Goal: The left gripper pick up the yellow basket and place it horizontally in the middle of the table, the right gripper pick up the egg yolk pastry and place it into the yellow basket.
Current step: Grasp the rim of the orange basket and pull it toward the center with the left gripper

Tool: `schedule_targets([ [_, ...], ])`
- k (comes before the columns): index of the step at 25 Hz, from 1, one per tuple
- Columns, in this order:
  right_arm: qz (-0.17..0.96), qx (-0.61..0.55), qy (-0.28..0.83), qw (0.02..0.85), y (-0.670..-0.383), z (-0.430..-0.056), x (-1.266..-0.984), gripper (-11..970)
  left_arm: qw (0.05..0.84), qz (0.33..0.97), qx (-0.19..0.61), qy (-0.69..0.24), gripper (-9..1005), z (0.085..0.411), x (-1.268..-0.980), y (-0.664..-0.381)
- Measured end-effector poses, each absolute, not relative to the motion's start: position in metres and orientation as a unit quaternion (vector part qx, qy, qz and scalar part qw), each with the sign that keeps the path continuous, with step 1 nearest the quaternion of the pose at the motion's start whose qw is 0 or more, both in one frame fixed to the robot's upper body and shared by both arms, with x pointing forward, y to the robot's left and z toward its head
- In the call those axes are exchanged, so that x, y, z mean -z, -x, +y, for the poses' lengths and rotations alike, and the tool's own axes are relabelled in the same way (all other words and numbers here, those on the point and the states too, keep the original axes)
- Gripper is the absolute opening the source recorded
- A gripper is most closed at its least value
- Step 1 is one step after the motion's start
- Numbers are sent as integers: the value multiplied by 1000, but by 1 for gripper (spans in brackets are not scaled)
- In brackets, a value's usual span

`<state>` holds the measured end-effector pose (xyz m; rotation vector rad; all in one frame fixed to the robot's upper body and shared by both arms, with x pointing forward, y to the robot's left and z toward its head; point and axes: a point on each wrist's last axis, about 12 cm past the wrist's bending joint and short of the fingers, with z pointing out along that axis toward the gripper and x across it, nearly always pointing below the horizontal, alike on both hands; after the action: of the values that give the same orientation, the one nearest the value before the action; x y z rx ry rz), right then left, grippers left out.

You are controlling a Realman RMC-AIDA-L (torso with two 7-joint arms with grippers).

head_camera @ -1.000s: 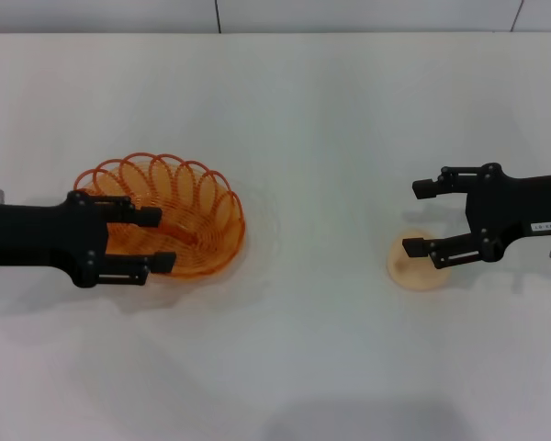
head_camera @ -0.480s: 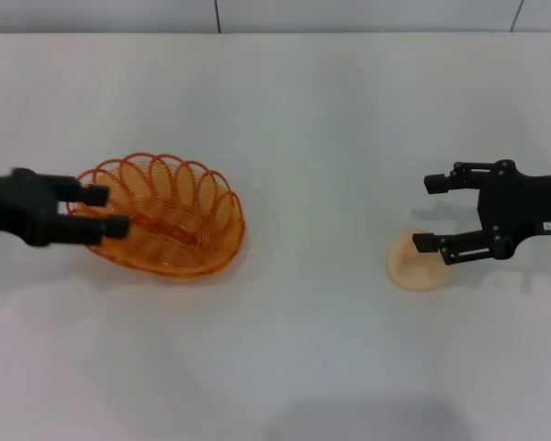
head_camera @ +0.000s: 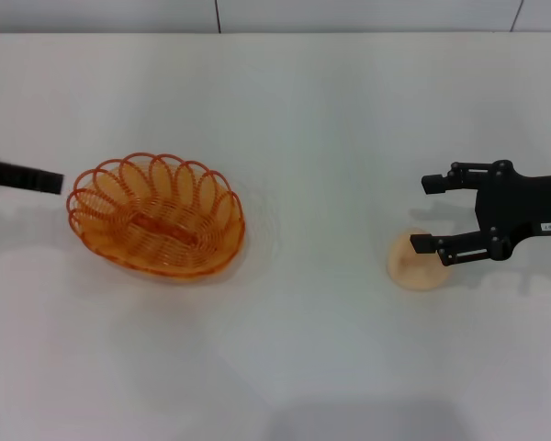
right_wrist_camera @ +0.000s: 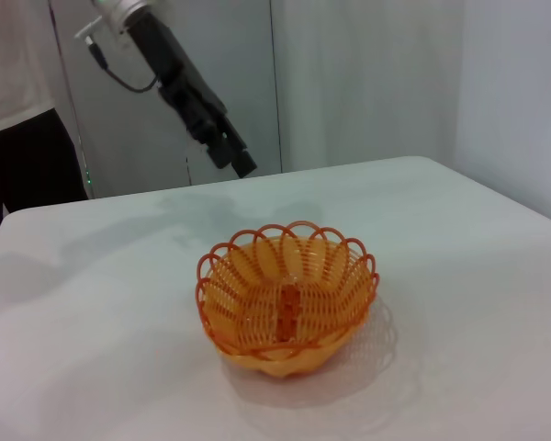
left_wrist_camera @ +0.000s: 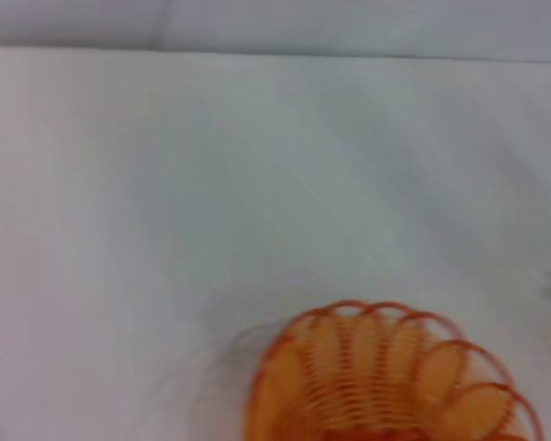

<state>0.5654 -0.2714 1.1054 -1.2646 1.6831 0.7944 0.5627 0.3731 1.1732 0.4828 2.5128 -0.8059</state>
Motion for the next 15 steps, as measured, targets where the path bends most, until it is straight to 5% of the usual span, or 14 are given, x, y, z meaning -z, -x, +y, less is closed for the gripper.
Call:
schedule_targets([
  [15,666,-325,513,433,-564,-262,-1104,841,182,951,205,-140,566,348,-1151,-593],
])
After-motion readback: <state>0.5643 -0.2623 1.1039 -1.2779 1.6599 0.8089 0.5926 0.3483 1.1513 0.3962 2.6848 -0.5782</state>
